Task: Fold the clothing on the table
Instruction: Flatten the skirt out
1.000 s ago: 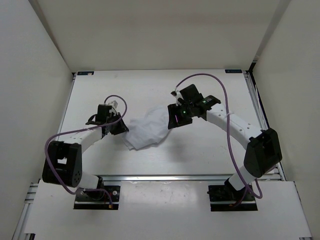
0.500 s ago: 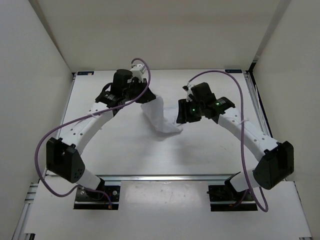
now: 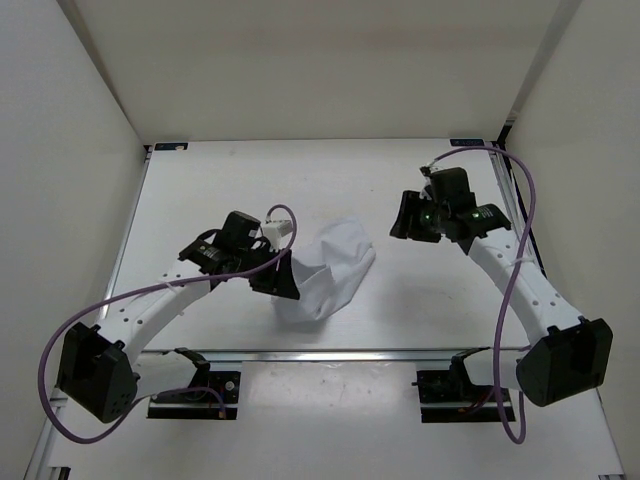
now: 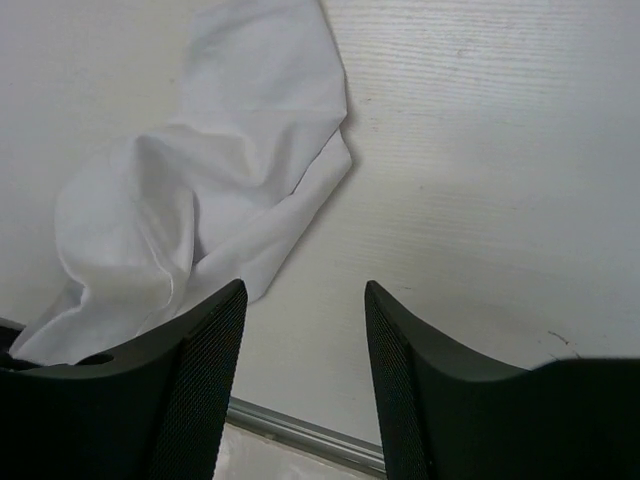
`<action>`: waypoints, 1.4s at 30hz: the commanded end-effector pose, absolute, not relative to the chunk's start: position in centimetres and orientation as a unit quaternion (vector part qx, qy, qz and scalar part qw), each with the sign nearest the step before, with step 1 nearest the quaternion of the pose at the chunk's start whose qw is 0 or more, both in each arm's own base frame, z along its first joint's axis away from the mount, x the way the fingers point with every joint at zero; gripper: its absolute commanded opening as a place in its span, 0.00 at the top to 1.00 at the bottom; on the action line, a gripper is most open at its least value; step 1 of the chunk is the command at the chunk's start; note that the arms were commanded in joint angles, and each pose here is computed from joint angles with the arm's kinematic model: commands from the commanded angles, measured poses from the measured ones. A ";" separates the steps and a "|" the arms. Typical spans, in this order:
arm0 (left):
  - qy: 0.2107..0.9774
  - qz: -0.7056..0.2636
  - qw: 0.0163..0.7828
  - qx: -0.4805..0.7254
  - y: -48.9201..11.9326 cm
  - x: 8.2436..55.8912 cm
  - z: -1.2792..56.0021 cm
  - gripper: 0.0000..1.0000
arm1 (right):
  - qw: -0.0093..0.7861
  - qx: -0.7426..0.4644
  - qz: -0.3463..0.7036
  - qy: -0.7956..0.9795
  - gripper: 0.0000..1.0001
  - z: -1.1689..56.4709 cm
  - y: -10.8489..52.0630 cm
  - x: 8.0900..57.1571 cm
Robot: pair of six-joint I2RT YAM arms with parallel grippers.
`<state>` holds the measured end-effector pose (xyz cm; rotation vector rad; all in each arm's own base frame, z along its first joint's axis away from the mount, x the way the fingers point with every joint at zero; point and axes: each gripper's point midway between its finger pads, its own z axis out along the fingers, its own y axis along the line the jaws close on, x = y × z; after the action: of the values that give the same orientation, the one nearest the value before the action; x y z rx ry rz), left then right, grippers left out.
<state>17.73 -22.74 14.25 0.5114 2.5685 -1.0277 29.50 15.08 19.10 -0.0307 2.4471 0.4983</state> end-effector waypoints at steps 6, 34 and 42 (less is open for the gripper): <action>0.945 -0.231 0.169 0.159 -17.3 18.2 13.0 0.29 | 0.262 -0.079 0.255 0.927 0.44 16.9 21.7 27.9; 0.940 -0.201 0.277 -0.013 -12.9 25.8 11.8 0.30 | -0.007 -0.180 0.175 0.968 0.84 3.0 25.8 26.0; 0.944 -0.224 0.244 0.010 -15.5 24.1 10.3 0.30 | 0.052 -0.150 0.174 0.972 0.84 2.7 24.9 35.0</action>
<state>24.84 -14.33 10.73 0.0132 2.5655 -0.5615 29.90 23.97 1.69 -0.4176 3.1011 0.5337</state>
